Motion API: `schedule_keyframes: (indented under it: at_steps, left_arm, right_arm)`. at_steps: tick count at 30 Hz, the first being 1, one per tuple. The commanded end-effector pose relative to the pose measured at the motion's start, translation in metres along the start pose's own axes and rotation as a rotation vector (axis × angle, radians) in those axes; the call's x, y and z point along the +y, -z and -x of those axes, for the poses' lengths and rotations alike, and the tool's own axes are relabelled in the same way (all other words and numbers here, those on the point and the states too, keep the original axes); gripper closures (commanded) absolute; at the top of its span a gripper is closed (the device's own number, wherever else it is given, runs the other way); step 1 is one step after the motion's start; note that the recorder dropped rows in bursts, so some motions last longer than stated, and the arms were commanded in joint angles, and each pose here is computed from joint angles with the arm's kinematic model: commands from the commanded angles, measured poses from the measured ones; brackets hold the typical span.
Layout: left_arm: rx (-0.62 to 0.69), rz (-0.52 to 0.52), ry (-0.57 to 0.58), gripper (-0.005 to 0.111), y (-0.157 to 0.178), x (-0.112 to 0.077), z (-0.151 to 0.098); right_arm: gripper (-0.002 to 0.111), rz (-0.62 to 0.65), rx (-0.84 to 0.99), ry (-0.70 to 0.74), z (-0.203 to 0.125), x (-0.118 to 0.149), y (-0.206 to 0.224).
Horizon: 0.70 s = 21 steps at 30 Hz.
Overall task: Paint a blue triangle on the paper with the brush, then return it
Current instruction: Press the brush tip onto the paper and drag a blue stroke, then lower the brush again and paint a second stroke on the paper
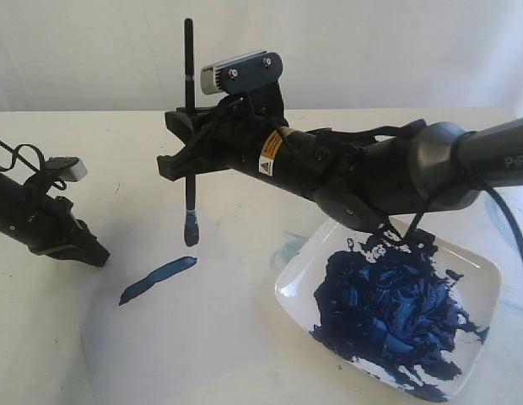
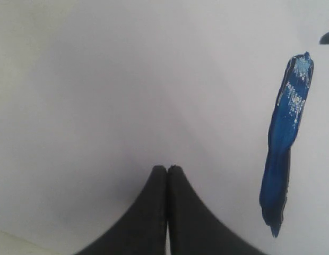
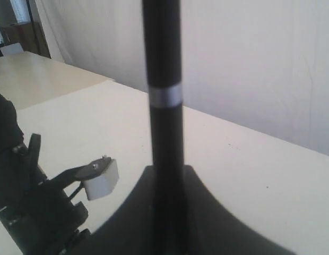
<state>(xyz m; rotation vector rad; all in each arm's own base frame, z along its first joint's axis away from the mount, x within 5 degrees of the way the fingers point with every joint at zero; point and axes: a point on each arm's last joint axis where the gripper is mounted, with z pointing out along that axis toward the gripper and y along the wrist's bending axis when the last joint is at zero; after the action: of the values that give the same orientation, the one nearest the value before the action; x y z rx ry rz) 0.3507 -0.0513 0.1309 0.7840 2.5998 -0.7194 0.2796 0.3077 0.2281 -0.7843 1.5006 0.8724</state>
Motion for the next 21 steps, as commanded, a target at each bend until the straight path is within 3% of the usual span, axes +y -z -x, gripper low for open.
schedule_keyframes:
  at_steps: [1, 6, 11, 21]
  left_arm:
    - [0.019, -0.027, 0.001, 0.107, -0.002, -0.003, -0.003]
    - [0.019, -0.027, 0.001, 0.107, -0.002, -0.003, -0.003]
    - [0.019, -0.027, 0.001, 0.107, -0.002, -0.003, -0.003]
    - [0.021, -0.034, 0.002, 0.107, -0.002, -0.003, -0.003]
  right_arm:
    - [0.108, 0.047, -0.046, 0.012, 0.016, 0.007, 0.004]
    - [0.108, 0.228, -0.021, 0.043, 0.012, 0.041, 0.002]
    - [0.108, 0.312, -0.038, 0.053, 0.009, 0.069, -0.001]
    - [0.108, 0.312, -0.07, -0.002, -0.014, 0.074, -0.012]
